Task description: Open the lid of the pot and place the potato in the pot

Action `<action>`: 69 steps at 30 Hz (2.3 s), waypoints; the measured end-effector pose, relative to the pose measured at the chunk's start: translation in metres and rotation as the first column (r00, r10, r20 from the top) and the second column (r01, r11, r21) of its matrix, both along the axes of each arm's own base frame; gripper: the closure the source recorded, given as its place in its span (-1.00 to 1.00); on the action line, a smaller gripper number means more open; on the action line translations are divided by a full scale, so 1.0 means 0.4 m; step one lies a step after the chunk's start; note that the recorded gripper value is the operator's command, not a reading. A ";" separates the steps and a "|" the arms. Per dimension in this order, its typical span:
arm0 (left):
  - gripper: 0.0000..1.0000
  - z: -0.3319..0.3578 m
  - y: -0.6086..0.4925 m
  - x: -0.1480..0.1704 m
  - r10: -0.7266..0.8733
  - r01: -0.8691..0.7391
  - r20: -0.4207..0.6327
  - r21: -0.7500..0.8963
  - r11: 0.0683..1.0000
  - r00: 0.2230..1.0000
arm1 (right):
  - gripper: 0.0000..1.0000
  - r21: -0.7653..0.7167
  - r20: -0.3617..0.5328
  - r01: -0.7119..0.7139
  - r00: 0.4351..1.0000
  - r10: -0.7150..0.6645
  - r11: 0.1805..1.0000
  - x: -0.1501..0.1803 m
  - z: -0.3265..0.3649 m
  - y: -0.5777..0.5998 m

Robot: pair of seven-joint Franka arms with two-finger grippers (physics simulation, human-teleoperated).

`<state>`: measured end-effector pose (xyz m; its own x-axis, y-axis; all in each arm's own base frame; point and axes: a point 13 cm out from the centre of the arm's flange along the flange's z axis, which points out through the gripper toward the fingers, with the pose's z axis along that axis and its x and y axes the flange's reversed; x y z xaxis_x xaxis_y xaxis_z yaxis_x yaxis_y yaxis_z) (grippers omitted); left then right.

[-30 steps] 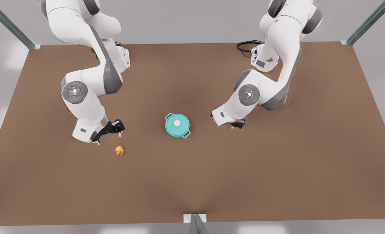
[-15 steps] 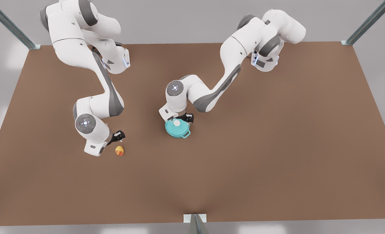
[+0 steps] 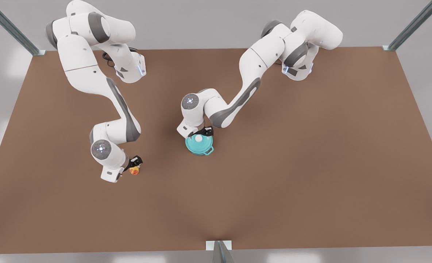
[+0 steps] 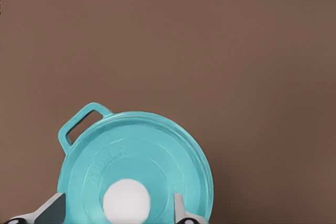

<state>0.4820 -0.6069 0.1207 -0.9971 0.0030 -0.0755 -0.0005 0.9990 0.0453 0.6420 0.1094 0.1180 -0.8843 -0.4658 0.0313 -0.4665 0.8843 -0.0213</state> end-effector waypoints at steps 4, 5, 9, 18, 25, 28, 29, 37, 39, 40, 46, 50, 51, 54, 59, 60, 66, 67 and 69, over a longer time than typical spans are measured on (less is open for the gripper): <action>-1.00 -0.030 0.008 0.004 0.039 -0.039 0.006 0.009 0.999 0.999 | -1.00 0.004 -0.018 -0.024 1.000 0.024 1.000 -0.017 -0.056 0.002; -1.00 -0.041 0.010 0.005 0.048 -0.048 0.006 0.011 0.999 0.999 | -1.00 0.005 -0.022 -0.030 0.999 0.030 1.000 -0.020 -0.071 0.002; -0.48 -0.038 0.011 0.016 0.082 -0.082 0.018 0.003 0.997 0.996 | -1.00 0.011 -0.026 -0.041 0.999 0.041 0.999 -0.022 -0.103 0.002; 0.03 0.001 0.042 0.035 0.149 -0.149 0.017 0.024 0.988 0.989 | -1.00 0.013 -0.035 -0.015 0.999 0.016 1.000 -0.031 -0.134 -0.014; 0.02 0.027 0.529 0.445 0.424 -0.425 0.024 0.045 0.904 0.905 | -1.00 0.010 -0.071 -0.011 0.997 0.012 1.000 -0.069 -0.191 -0.018; -0.71 -0.070 0.649 0.511 0.446 -0.447 0.028 0.060 0.893 0.895 | -1.00 0.011 -0.067 -0.005 0.998 0.006 1.000 -0.065 -0.197 -0.026; -1.00 -0.092 0.663 0.521 0.440 -0.441 0.031 0.059 0.895 0.897 | -1.00 0.012 -0.065 -0.001 0.998 0.002 1.000 -0.062 -0.197 -0.033; -1.00 0.294 1.188 0.711 0.585 -0.584 -0.002 -0.071 0.809 0.811 | -1.00 0.016 -0.045 -0.009 0.999 0.010 1.000 -0.041 -0.184 -0.013; -1.00 0.489 1.371 0.578 0.602 -0.605 -0.054 -0.061 0.794 0.796 | -1.00 0.017 -0.043 -0.010 0.999 0.010 1.000 -0.037 -0.187 -0.013; -1.00 0.572 1.414 0.495 0.600 -0.604 -0.075 -0.069 0.794 0.796 | -1.00 0.017 -0.044 -0.009 0.999 0.009 1.000 -0.037 -0.189 -0.014; -1.00 0.723 1.331 0.410 0.403 -0.410 -0.080 -0.102 0.906 0.912 | -0.86 0.017 -0.062 -0.006 0.998 0.007 1.000 -0.053 -0.215 -0.020; -1.00 0.764 1.355 0.391 0.320 -0.325 -0.064 -0.082 0.942 0.945 | -0.36 0.017 -0.062 -0.007 0.998 0.008 1.000 -0.053 -0.213 -0.017; -1.00 0.774 1.352 0.385 0.298 -0.302 -0.062 -0.079 0.950 0.953 | -0.26 0.017 -0.063 -0.007 0.998 0.008 1.000 -0.053 -0.213 -0.018; -1.00 0.784 1.348 0.373 0.239 -0.244 -0.066 -0.072 0.967 0.969 | -0.10 0.015 -0.072 -0.007 0.997 0.008 1.000 -0.058 -0.210 -0.018; -1.00 0.791 1.301 0.364 0.136 -0.141 -0.069 -0.077 0.987 0.988 | 0.03 0.014 -0.086 -0.011 0.996 0.012 1.000 -0.065 -0.202 -0.018; -1.00 0.824 1.275 0.362 0.107 -0.111 -0.053 -0.083 0.990 0.993 | 0.03 0.014 -0.087 -0.012 0.996 0.013 1.000 -0.064 -0.194 -0.018; -1.00 0.849 1.389 0.378 0.127 -0.139 -0.085 -0.155 0.978 0.988 | 0.03 0.014 -0.072 -0.037 0.997 0.038 0.999 -0.052 -0.081 0.009; -1.00 0.827 1.431 0.387 0.144 -0.159 -0.100 -0.167 0.973 0.985 | 0.03 0.017 -0.069 -0.046 0.997 0.047 0.999 -0.052 -0.059 0.024; -1.00 0.783 1.438 0.399 0.128 -0.148 -0.120 -0.177 0.973 0.985 | 0.03 0.027 -0.057 -0.066 0.996 0.068 0.997 -0.045 -0.006 0.062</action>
<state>0.6415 -0.0318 0.4339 -0.9892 -0.1394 0.0449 -0.1442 0.9807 -0.1324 0.6238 0.1341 0.1158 -0.8481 -0.5253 0.0692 -0.5246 0.8508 0.0290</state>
